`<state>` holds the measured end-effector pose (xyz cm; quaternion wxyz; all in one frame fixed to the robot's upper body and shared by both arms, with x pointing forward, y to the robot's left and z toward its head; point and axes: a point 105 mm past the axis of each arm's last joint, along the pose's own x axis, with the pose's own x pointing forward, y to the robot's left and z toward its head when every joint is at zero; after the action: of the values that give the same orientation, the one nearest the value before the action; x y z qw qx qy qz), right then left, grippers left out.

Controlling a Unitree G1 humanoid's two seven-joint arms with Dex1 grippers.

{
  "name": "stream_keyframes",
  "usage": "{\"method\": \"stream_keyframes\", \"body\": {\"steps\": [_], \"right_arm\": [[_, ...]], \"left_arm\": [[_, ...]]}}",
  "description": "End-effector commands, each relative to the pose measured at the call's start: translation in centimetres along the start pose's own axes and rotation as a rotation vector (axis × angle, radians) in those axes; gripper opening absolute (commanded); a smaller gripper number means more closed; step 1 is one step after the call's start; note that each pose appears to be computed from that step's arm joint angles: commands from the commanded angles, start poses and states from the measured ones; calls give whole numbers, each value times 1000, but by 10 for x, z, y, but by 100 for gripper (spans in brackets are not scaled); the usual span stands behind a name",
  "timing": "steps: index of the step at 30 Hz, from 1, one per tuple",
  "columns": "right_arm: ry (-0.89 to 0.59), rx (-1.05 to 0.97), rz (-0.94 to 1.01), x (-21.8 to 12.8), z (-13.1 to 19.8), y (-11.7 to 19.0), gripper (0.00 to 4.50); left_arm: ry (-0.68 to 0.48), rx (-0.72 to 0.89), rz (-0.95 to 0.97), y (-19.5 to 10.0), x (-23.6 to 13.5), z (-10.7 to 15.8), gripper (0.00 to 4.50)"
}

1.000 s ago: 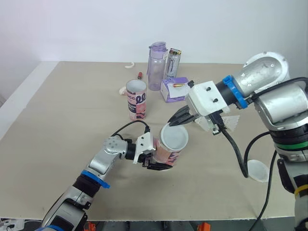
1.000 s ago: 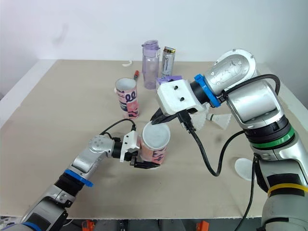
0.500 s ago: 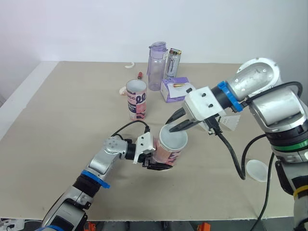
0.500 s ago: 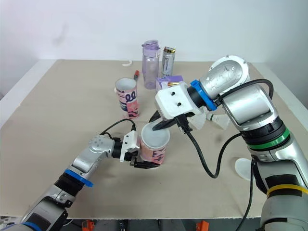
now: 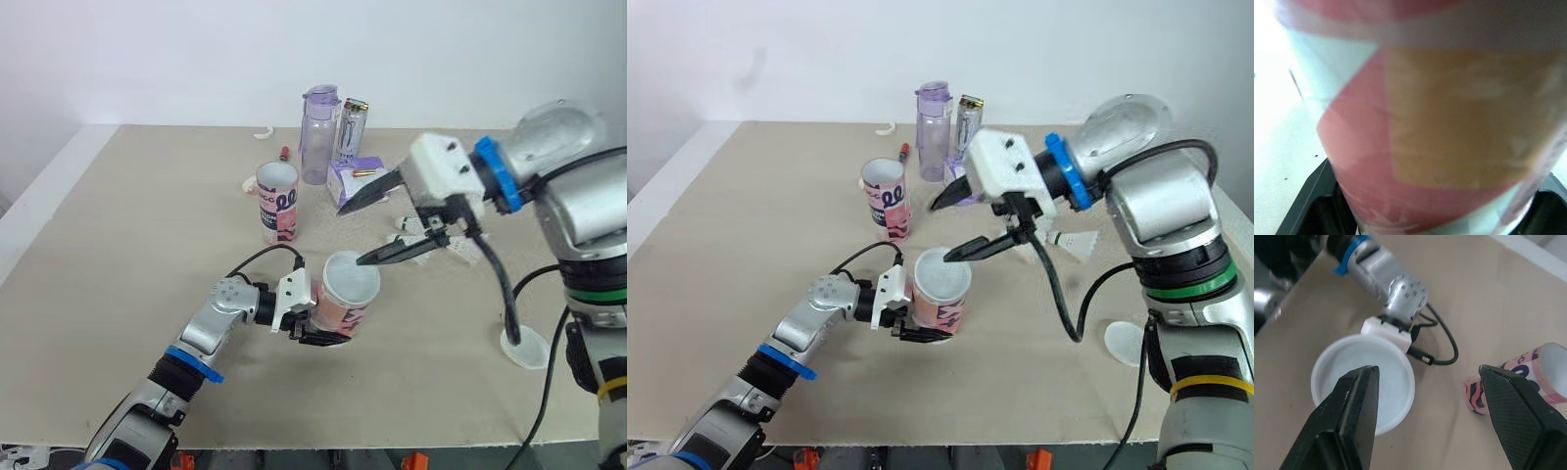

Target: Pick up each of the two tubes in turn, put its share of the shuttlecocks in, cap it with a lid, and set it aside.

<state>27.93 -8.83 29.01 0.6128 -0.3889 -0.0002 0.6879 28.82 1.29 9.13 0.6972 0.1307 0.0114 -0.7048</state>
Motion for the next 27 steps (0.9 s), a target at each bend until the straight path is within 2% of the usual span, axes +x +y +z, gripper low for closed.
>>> {"method": "stream_keyframes", "body": {"steps": [1, 3, 5, 9, 27], "right_arm": [[-47, -3, -19, -5, 16, 2, 328], [-60, 38, -2, 0, 16, 7, 270], [-55, 89, 21, 4, 11, 13, 173], [1, 138, 23, 7, -5, 18, 6], [121, 163, 90, 36, -38, 24, 6]], "left_arm": [[122, -99, 63, 2, -12, -35, 331], [122, -98, 62, 2, -12, -35, 331], [121, -97, 62, 2, -11, -35, 331], [121, -97, 62, 2, -12, -35, 331], [125, -98, 71, 0, -12, -37, 331]]}}
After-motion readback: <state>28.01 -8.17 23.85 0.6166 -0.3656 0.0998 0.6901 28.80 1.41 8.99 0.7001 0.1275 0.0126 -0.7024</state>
